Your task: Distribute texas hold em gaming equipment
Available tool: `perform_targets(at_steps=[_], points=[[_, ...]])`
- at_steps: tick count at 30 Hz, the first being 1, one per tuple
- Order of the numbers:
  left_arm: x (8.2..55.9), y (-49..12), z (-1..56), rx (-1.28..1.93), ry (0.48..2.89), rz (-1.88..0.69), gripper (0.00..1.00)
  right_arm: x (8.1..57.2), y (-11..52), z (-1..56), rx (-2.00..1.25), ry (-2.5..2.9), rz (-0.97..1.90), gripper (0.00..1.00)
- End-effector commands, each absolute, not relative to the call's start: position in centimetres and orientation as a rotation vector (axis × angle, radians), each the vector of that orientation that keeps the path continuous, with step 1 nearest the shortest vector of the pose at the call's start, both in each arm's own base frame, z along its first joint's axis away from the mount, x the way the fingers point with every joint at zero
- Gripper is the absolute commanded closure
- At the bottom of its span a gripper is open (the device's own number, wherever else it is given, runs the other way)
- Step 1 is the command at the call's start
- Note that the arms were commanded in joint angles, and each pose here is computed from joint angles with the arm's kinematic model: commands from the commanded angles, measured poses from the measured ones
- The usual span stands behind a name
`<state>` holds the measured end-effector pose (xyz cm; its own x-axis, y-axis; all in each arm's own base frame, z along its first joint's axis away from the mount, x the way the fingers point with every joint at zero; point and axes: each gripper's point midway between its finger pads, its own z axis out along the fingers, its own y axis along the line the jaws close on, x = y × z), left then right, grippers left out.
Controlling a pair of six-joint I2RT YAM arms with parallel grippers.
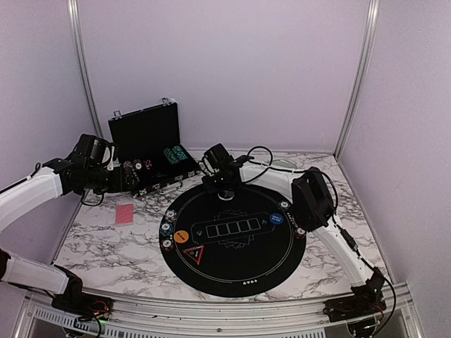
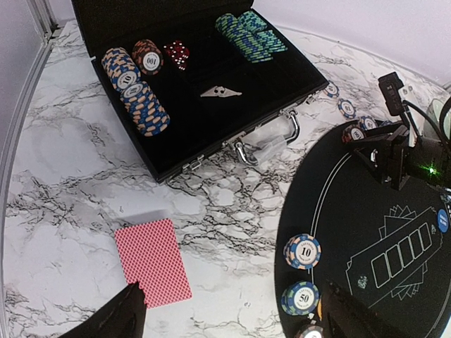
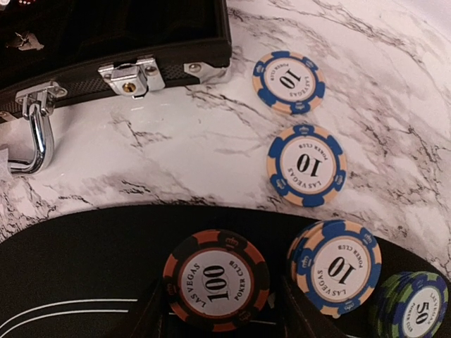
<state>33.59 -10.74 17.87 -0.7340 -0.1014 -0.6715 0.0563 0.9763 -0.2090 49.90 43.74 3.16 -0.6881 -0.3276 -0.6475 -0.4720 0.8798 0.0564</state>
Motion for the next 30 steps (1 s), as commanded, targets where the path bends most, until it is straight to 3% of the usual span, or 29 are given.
perform_targets(at_steps=[1, 30], points=[[33.8, -10.7, 17.3, -0.044, 2.383, -0.291, 0.13, 49.8, 44.2, 8.1, -0.556, 2.323, 0.303, 0.50], [33.6, -10.8, 16.8, -0.039, 2.398, -0.298, 0.12, 44.7, 44.6, 14.8, -0.579, 2.267, 0.360, 0.47]])
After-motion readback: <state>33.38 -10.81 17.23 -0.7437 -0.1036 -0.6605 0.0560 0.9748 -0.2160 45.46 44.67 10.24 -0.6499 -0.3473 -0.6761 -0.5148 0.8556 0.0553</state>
